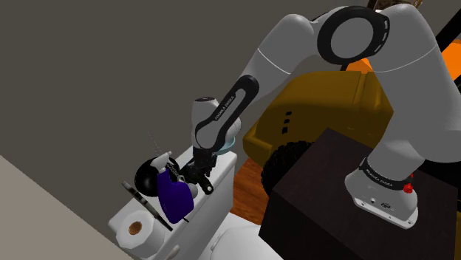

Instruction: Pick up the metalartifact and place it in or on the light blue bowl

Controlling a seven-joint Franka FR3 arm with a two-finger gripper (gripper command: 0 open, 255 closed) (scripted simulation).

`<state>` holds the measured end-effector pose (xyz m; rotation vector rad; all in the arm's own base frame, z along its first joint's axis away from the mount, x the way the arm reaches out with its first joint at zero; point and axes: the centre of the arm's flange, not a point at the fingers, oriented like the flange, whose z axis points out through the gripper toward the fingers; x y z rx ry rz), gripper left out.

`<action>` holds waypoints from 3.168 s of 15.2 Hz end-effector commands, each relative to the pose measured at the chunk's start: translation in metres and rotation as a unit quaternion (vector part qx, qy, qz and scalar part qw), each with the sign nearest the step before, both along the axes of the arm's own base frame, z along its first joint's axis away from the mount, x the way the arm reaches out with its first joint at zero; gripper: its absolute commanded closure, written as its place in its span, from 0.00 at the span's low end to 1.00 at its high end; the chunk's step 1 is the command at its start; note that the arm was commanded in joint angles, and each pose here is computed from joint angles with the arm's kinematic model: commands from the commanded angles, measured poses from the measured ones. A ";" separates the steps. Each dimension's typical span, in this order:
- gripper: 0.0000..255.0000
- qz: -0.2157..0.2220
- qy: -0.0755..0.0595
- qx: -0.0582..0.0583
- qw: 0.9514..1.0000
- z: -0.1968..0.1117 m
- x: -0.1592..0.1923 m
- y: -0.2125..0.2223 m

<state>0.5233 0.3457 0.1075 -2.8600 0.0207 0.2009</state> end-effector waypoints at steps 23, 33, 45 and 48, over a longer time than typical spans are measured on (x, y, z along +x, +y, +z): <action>1.00 0.000 0.000 0.000 1.000 0.073 -0.001 0.000; 1.00 0.000 0.000 0.000 1.000 0.126 -0.001 0.000; 1.00 0.000 0.000 0.000 1.000 0.174 0.020 -0.033; 1.00 0.000 0.000 0.000 1.000 0.175 0.041 -0.067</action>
